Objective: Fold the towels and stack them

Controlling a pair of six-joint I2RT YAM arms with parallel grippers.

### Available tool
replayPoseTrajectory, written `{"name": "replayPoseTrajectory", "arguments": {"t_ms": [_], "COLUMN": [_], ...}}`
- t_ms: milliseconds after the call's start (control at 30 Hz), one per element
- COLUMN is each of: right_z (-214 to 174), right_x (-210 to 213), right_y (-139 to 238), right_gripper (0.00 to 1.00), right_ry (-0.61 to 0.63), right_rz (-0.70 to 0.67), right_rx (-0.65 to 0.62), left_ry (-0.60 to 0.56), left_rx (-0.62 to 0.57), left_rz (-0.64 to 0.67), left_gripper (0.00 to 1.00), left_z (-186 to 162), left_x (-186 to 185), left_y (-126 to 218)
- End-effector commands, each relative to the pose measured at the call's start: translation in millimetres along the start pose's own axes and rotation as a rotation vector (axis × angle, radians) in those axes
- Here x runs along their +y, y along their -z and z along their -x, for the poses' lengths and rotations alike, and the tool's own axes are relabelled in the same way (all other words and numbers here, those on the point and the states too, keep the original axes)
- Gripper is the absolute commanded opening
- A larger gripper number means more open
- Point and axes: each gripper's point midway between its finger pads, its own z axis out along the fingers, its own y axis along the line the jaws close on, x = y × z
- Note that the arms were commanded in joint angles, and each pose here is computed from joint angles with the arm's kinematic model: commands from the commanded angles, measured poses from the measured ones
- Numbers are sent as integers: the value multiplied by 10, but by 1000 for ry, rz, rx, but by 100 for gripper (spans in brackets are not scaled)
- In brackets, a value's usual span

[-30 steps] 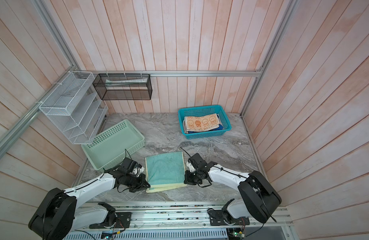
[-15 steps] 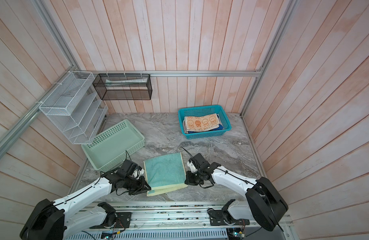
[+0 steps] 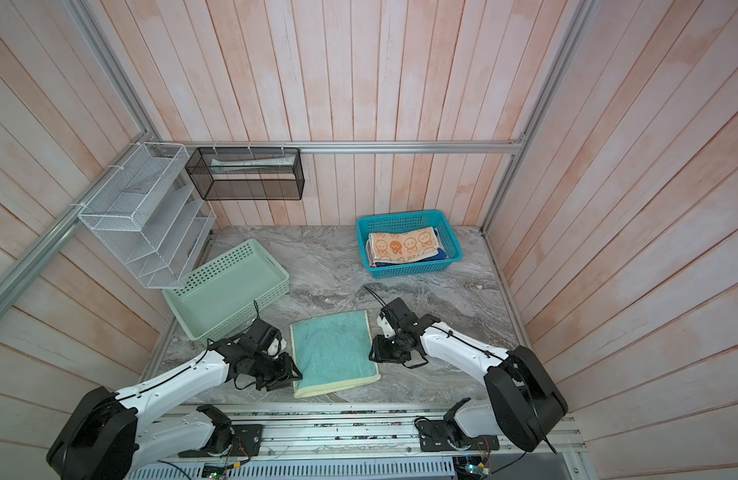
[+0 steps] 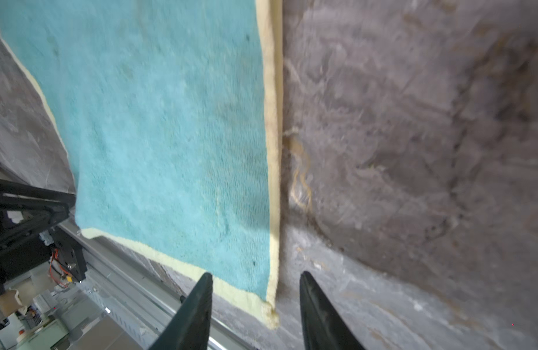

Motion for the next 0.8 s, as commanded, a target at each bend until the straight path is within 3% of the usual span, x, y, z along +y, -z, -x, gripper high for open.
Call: {"name": "replayPoseTrajectory", "arguments": {"t_ms": [0,367,533,767], "right_z": [364,1307,1445,1412], "right_x": [-36,-11,4,21], "right_y": [-56,-181,-319,-454], "right_gripper": [47,47,43,35], "right_ry": [65,38,49,47], "right_rz": [-58,-19,-15,12], "right_rx": [-78,-240,-217,-178], "left_ry": [-73,-65,-73,-66], "left_rx": [-67,-347,-347,-304], "left_rz": [-34,-46,-40,-58], "left_gripper": [39,48,48,46], "left_z": [260,1358,1653,1763], "left_x": [-172,-250,-181,-157], "left_y": [-15,302,292,148]}}
